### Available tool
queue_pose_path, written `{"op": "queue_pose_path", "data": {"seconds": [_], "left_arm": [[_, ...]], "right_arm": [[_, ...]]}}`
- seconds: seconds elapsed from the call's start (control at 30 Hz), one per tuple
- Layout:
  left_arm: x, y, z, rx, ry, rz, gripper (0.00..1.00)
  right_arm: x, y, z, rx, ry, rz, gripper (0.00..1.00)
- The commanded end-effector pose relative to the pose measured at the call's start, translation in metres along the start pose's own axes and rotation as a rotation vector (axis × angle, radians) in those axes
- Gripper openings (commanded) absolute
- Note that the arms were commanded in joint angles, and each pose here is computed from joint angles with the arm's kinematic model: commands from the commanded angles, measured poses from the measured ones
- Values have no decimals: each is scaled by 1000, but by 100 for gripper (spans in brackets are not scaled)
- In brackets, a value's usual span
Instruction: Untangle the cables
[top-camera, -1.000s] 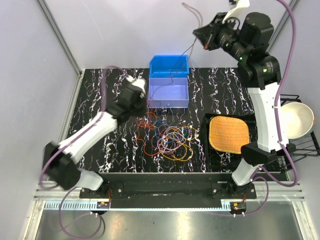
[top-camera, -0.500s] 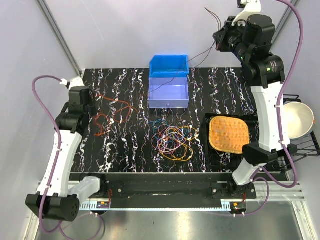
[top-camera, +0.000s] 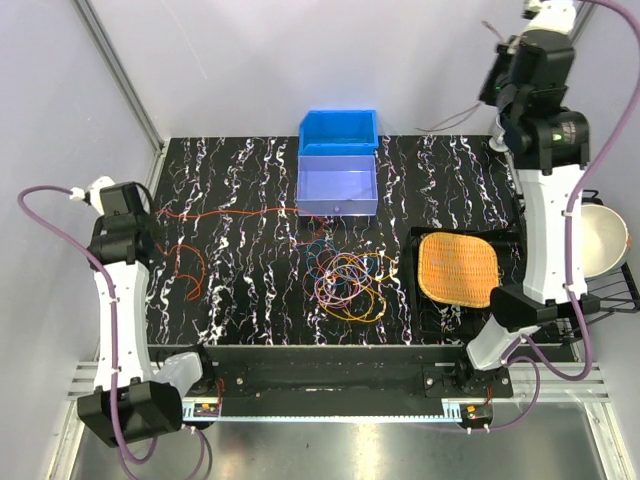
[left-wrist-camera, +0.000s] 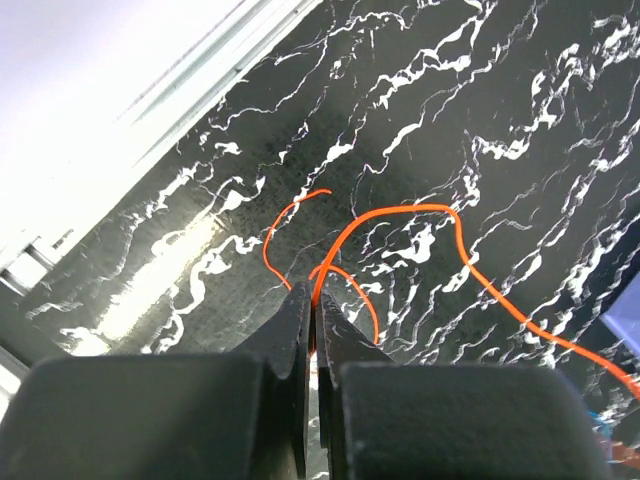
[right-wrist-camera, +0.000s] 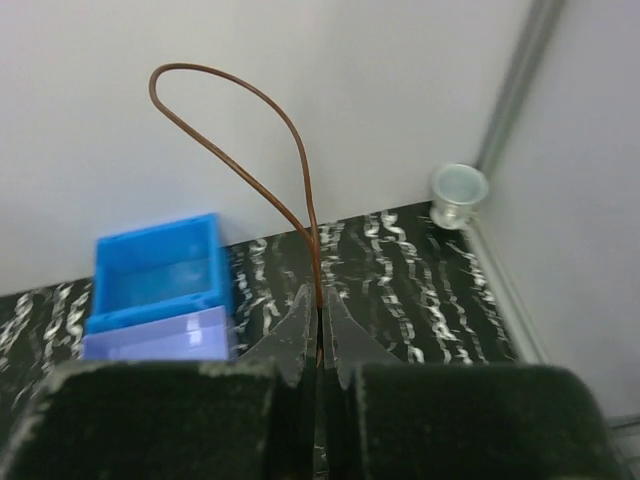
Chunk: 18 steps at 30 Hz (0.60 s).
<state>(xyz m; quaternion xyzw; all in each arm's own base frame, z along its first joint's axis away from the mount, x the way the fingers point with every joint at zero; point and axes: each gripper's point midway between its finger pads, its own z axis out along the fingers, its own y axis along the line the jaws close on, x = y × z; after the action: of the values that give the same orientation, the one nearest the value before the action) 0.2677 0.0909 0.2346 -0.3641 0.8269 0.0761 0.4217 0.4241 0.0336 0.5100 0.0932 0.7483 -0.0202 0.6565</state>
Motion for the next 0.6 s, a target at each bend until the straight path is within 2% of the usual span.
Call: {"op": "queue_pose_path", "data": {"seconds": [0.0,0.13,0.2,0.33,0.47,0.57], "left_arm": [[-9,3,7,38,8,-164,0],[-8,-11,14,129,51,-254,0],[-9,-6,14,109,31,-276,0],[-15,-3,12,103,-7,-272,0],[-4,-1,17,106,13,-259,0],[9,-7,20,152,45,-226,0]], "right_arm": [[-33,-69,-36,211,-100,66,0],[-41,-59,-42,108,-114,85,0],[-43,-59,-42,107,-116,77,0],[-40,-64,-39,134,-108,36,0],[-41,-56,-35,90,-108,43,0],[-42,-37,-33,-12,-104,55,0]]}}
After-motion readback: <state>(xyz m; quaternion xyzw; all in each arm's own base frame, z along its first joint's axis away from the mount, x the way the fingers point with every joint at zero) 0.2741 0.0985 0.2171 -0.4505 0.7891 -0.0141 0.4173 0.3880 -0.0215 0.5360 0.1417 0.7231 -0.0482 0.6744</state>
